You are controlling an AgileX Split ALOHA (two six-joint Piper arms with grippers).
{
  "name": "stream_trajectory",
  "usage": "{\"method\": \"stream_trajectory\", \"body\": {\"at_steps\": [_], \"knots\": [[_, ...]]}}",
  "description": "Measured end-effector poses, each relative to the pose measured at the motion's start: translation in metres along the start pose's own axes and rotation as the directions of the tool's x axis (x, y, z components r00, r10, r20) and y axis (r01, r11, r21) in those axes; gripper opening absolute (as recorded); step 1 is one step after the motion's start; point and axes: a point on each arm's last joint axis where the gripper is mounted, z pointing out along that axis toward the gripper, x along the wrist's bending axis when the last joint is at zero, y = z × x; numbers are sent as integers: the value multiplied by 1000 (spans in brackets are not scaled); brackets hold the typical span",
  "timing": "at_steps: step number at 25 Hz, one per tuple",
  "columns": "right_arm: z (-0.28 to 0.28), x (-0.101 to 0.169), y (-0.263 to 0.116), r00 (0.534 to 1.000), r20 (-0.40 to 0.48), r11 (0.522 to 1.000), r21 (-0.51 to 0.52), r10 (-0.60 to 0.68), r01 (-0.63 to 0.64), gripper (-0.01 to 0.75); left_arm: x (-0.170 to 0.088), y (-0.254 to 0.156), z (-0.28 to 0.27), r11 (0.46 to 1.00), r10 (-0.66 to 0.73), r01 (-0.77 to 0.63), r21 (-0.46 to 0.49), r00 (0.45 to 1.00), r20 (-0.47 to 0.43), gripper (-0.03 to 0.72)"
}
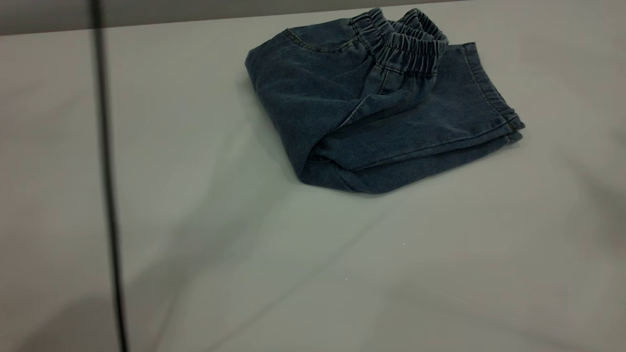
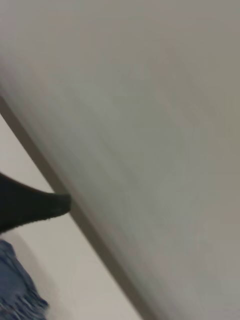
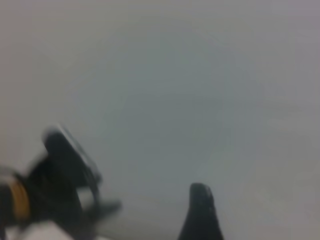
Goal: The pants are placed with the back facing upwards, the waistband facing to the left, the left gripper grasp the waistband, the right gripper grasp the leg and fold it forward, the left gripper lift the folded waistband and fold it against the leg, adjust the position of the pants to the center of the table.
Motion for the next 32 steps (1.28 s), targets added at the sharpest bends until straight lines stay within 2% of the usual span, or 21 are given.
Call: {"method": "stream_trajectory", "body": {"at_steps": [5,9,13,18,24,32], "knots": [[-45,25,-26,1000,-1,999,41,-21,21,461,19,8,-64,996,-52,55,-71,998,40,509],[-78,43,-59,1000,4,997,79,-8,7,461,26,-2,-106,994,-72,80,-68,991,115,509],[-112,61,-97,1000,11,995,95,-3,1,461,35,-28,-148,997,-69,75,-35,988,136,509],[-144,79,-143,1000,14,995,96,14,-15,461,43,-79,-199,998,-69,68,9,984,163,509],[-170,91,-199,999,47,995,100,21,-25,461,40,-155,-240,998,-38,27,56,976,216,509],[-176,84,-277,989,143,985,170,-44,19,461,27,-258,-265,994,-50,24,106,965,258,509]]}}
